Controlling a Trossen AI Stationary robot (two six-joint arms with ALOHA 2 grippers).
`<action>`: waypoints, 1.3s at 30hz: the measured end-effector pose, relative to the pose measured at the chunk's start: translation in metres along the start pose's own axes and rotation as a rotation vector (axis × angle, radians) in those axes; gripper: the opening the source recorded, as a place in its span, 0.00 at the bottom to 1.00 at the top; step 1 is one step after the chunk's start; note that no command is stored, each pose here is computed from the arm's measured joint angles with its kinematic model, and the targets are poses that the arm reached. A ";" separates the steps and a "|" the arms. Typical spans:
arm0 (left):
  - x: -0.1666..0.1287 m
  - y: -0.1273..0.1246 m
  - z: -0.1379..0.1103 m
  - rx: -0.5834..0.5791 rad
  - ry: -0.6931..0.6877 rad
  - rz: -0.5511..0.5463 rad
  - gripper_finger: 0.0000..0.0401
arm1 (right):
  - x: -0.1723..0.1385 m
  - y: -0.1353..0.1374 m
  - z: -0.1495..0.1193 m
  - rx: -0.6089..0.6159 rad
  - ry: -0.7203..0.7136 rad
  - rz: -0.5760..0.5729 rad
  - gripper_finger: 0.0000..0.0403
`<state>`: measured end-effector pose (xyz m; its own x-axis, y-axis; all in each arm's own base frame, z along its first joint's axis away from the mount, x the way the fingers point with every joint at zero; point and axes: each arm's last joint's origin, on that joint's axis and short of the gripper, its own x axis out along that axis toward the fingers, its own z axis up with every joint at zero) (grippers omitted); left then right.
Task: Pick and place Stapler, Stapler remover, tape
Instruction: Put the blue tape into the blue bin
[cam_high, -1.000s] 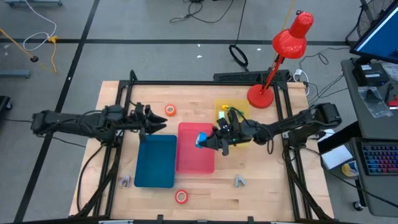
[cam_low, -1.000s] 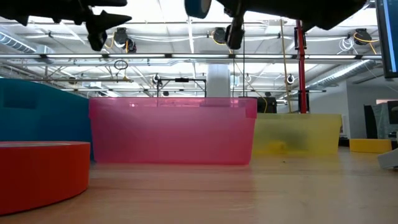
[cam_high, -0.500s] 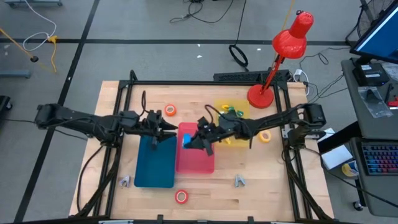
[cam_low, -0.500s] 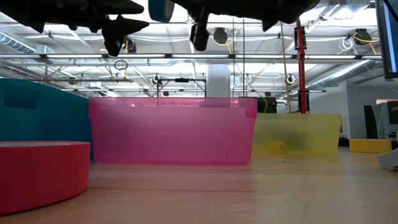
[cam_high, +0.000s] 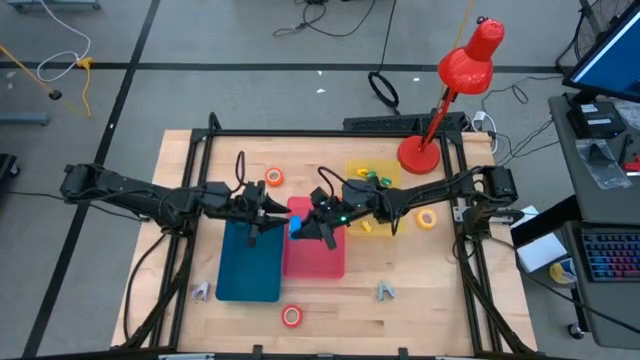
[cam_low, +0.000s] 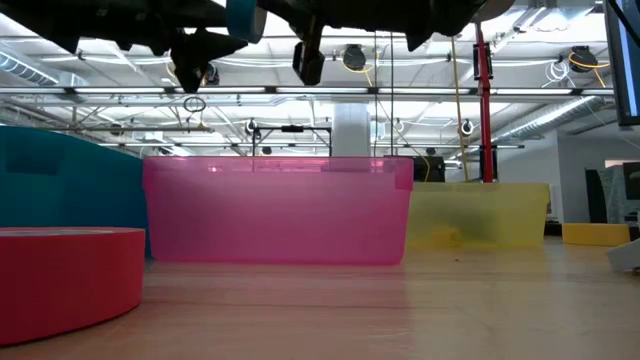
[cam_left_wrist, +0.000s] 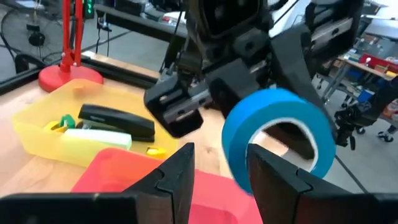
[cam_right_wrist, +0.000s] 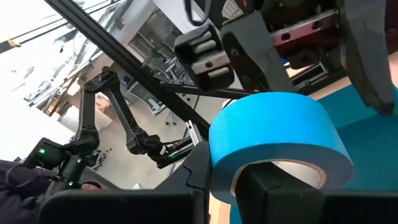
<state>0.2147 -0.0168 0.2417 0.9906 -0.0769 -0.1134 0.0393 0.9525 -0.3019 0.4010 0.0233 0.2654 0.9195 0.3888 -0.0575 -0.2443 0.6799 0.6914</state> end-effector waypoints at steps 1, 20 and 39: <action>0.001 0.000 0.000 -0.002 0.002 0.001 0.36 | 0.000 0.000 0.000 0.003 0.000 0.000 0.08; 0.001 0.000 -0.001 -0.010 0.000 0.011 0.36 | -0.001 -0.005 0.000 0.042 -0.017 -0.067 0.08; 0.001 0.001 -0.001 0.020 0.008 0.012 0.36 | 0.004 -0.006 -0.008 0.114 0.007 -0.067 0.08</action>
<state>0.2154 -0.0166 0.2401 0.9899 -0.0676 -0.1246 0.0301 0.9590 -0.2817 0.4037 0.0258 0.2548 0.9303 0.3495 -0.1114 -0.1451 0.6294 0.7634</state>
